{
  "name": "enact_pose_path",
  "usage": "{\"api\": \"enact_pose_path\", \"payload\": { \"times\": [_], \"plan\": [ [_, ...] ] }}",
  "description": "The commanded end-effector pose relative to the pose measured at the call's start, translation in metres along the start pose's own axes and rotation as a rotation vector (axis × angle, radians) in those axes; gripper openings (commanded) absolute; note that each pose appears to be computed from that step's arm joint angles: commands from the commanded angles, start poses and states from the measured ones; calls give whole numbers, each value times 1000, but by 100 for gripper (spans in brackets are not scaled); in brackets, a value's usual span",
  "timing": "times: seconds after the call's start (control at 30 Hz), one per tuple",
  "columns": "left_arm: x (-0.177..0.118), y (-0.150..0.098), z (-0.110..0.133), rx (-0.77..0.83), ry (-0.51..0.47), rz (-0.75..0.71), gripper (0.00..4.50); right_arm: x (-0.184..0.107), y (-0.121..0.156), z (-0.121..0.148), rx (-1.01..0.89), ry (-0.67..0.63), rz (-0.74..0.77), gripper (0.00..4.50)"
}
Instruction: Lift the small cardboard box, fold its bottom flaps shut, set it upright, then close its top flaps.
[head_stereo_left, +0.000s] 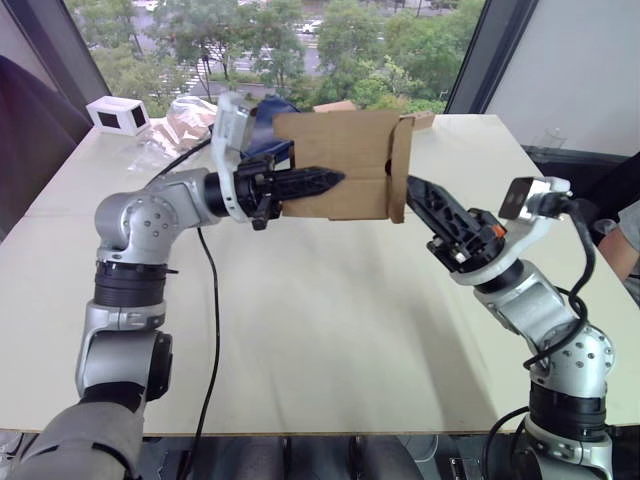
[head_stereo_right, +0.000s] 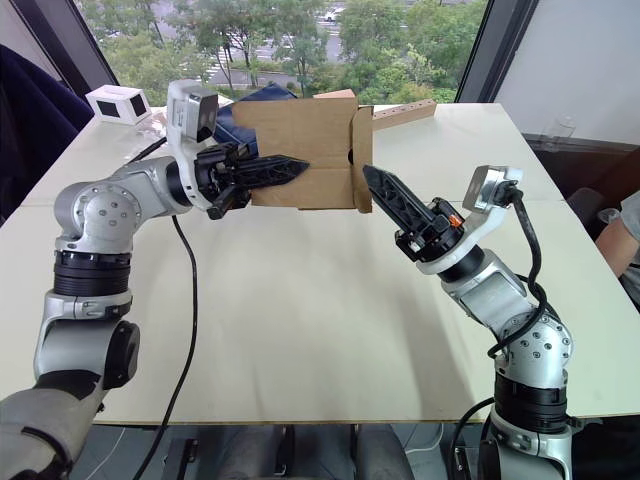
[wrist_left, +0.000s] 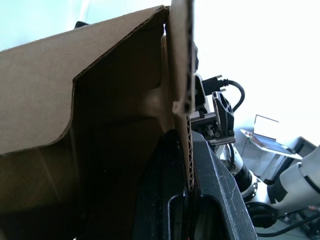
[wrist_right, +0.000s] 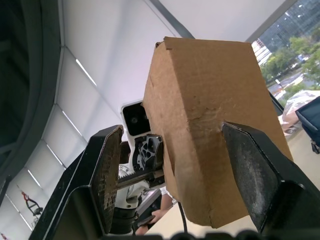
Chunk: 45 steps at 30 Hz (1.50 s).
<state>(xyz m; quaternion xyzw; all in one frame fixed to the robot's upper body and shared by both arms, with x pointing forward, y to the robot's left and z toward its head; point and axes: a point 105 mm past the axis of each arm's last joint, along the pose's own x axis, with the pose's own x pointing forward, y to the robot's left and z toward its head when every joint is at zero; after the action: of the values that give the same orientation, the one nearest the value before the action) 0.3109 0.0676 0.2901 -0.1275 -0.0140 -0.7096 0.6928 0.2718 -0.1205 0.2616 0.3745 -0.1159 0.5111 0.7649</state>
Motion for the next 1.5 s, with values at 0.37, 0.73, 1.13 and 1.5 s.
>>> {"api": "enact_pose_path", "payload": {
  "times": [0.37, 0.73, 1.13, 1.5],
  "plan": [
    [-2, -9, 11, 45, -14, -20, 0, 4, 5, 17, 5, -113, 20, 303],
    [-2, -10, 12, 41, -20, -25, 0, 6, 0, 11, 9, -116, -12, 46],
    [-2, -8, 14, 41, -36, -11, 0, 11, -12, 10, -43, -140, -75, 46],
    [2, -9, 10, 34, -38, -15, 0, 22, -11, 6, -92, -137, -86, 46]
  ]
}}
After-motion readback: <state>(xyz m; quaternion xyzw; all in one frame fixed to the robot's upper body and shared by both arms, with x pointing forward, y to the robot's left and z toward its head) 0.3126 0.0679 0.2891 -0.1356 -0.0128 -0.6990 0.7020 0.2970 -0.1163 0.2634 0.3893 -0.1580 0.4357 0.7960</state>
